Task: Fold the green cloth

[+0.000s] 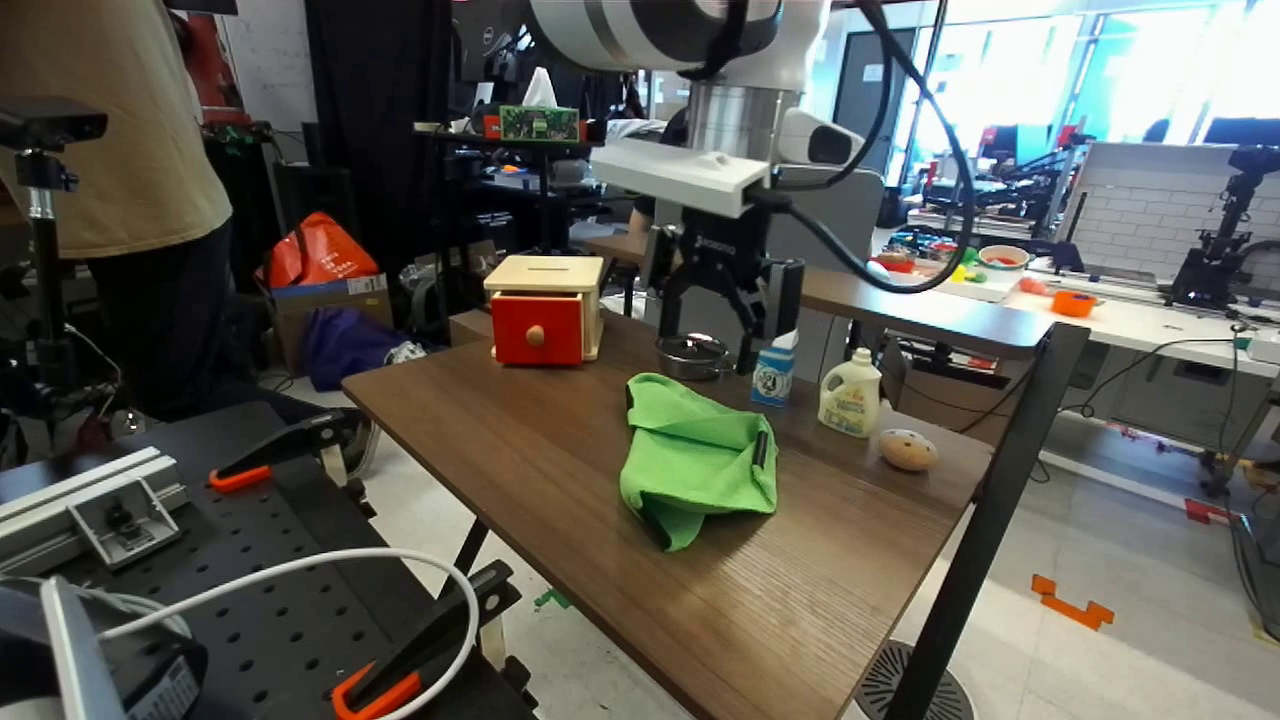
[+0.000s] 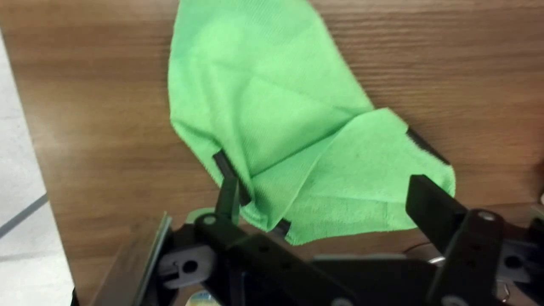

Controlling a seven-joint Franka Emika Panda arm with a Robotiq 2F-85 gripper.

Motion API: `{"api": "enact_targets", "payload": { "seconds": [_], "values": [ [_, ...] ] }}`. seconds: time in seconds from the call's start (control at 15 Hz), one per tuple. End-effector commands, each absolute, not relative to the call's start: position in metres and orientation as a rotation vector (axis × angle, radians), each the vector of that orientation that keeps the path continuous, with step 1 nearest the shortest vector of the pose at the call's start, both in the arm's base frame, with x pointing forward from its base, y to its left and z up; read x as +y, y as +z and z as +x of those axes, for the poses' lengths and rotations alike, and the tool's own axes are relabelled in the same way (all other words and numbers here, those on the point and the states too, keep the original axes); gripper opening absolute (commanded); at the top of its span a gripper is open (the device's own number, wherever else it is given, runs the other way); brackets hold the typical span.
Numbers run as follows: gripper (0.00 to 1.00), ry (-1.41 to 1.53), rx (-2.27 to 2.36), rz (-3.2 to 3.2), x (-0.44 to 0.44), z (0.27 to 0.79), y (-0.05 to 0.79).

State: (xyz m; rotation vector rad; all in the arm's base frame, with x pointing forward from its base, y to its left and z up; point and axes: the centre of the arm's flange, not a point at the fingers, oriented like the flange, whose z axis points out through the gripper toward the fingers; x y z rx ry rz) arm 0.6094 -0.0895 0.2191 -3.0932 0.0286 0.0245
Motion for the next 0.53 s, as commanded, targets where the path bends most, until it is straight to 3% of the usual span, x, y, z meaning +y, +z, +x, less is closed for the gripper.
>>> {"api": "enact_targets", "payload": {
  "seconds": [0.0, 0.47],
  "values": [
    [1.0, 0.119, 0.192, -3.007, -0.063, 0.553, 0.213],
    [1.0, 0.225, 0.338, -2.977, -0.068, 0.486, 0.188]
  ]
}}
